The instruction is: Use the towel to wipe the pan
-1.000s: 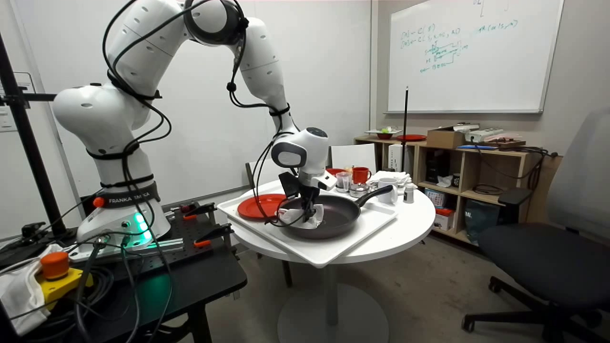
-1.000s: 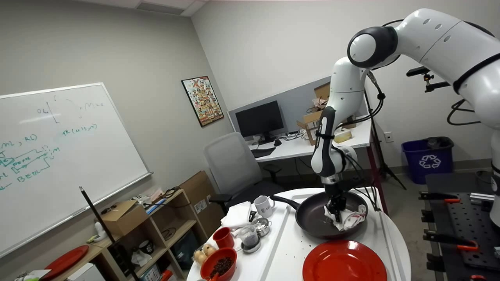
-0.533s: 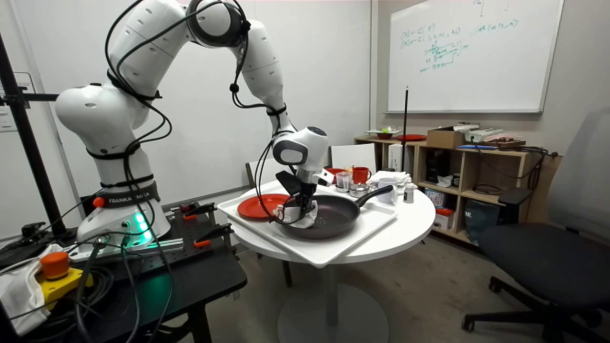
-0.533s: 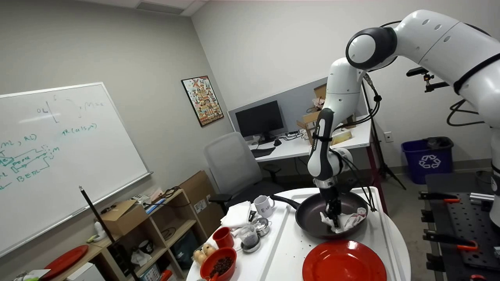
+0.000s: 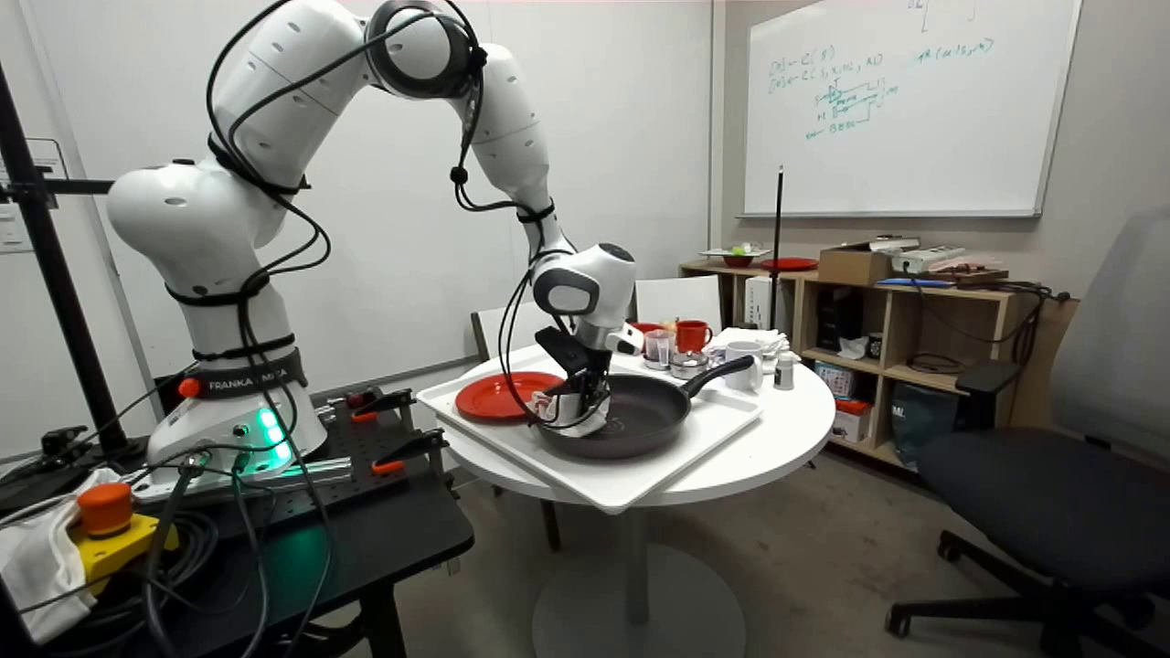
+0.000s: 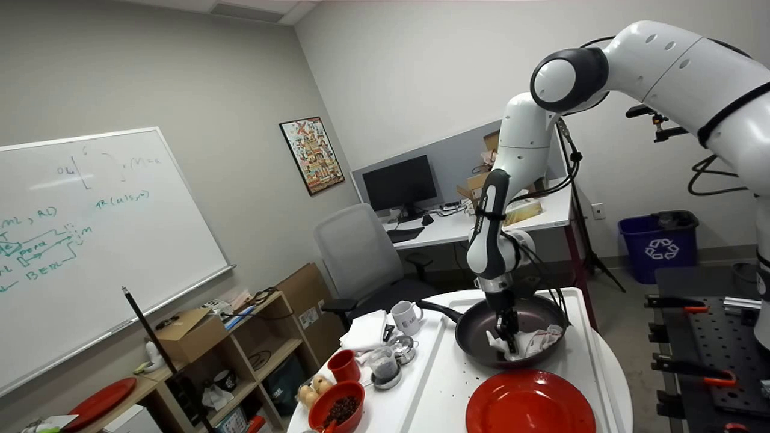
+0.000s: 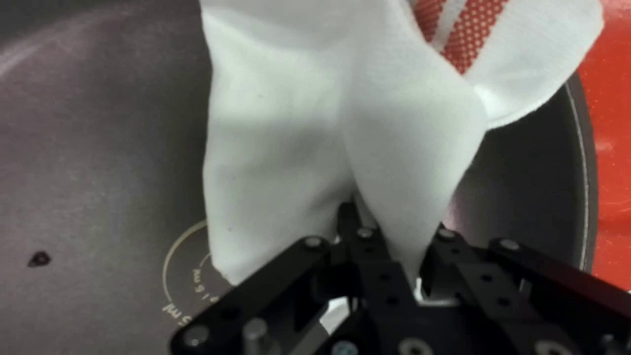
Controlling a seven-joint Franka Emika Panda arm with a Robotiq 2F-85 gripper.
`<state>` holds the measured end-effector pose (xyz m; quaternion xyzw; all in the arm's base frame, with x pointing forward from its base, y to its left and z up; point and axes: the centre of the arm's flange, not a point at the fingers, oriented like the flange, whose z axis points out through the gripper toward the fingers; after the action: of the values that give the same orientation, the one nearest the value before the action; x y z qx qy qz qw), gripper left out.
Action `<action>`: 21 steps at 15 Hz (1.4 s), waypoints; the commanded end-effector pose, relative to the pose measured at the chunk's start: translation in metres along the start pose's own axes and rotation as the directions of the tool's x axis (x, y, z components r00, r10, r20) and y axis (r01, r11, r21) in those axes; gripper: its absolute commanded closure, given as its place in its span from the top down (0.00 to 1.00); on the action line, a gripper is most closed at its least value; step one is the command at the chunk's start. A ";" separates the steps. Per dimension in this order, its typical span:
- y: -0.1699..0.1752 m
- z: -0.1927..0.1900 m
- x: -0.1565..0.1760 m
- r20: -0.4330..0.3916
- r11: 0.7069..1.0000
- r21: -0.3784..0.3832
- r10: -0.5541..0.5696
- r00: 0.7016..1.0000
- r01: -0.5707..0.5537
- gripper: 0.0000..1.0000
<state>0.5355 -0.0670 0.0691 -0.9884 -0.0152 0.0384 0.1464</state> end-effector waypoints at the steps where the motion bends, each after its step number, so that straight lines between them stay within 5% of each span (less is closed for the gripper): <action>1: 0.023 0.004 0.008 0.010 0.999 0.036 0.037 0.999 -0.037 0.04; 13: 0.075 -0.021 -0.020 -0.091 0.951 0.031 0.309 0.947 -0.307 0.04; 21: 0.108 -0.043 -0.041 -0.240 0.870 -0.008 0.477 0.845 -0.494 0.04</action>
<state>0.5162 -0.1742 0.0740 -0.9708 0.2099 -0.0266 0.1128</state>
